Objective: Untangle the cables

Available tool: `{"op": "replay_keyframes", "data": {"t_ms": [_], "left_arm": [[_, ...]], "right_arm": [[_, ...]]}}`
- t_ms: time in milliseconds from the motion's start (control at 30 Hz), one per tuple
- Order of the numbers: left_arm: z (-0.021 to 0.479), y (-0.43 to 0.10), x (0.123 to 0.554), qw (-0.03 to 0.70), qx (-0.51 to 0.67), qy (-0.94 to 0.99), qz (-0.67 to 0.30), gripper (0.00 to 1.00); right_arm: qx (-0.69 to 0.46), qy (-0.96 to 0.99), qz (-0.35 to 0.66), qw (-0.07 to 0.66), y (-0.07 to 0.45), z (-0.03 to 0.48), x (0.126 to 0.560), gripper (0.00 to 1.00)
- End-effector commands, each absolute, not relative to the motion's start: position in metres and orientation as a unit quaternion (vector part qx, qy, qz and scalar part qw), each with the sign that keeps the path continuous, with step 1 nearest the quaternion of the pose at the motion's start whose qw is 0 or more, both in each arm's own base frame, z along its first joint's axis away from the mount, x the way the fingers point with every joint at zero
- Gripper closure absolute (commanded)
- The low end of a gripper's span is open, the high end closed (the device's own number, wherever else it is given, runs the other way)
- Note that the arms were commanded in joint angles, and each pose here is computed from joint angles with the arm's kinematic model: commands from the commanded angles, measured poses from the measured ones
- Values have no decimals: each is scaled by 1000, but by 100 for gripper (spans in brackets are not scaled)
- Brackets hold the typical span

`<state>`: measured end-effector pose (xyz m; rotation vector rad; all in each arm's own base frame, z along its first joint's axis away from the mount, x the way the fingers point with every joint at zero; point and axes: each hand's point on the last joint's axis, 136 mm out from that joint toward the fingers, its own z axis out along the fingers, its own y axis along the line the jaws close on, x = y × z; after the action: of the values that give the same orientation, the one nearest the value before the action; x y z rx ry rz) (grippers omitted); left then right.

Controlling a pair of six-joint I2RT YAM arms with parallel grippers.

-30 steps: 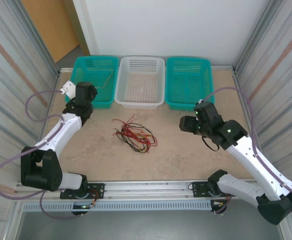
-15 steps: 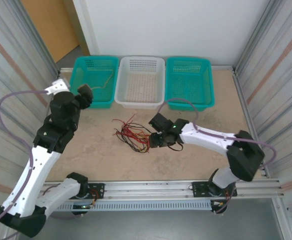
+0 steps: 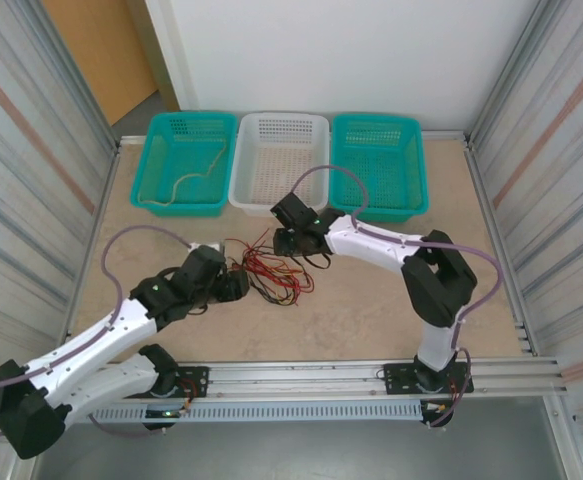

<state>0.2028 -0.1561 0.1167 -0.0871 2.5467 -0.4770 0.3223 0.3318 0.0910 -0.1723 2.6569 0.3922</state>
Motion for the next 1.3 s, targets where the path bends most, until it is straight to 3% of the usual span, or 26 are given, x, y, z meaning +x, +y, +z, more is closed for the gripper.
{"op": "replay_keyframes", "data": {"t_ms": [0,367,633,933,1267], "left_arm": [[118,-166,207,267,-71,938,-210,32],[120,-170,217,275,-82,934,-211,29],[118,-172,220,269,-85,937,-206,28],[126,-165,221,282,-89,933,-207,28],[205,-173,231,380,-39,883,-273,26]], "right_arm": [[-39,966,105,232,331,73,339,59],[-45,971,102,211,343,34,358,68],[-81,964,96,233,349,43,350,100],[-122,921,50,366,336,151,336,100],[-169,828,11,535,328,287,295,100]]}}
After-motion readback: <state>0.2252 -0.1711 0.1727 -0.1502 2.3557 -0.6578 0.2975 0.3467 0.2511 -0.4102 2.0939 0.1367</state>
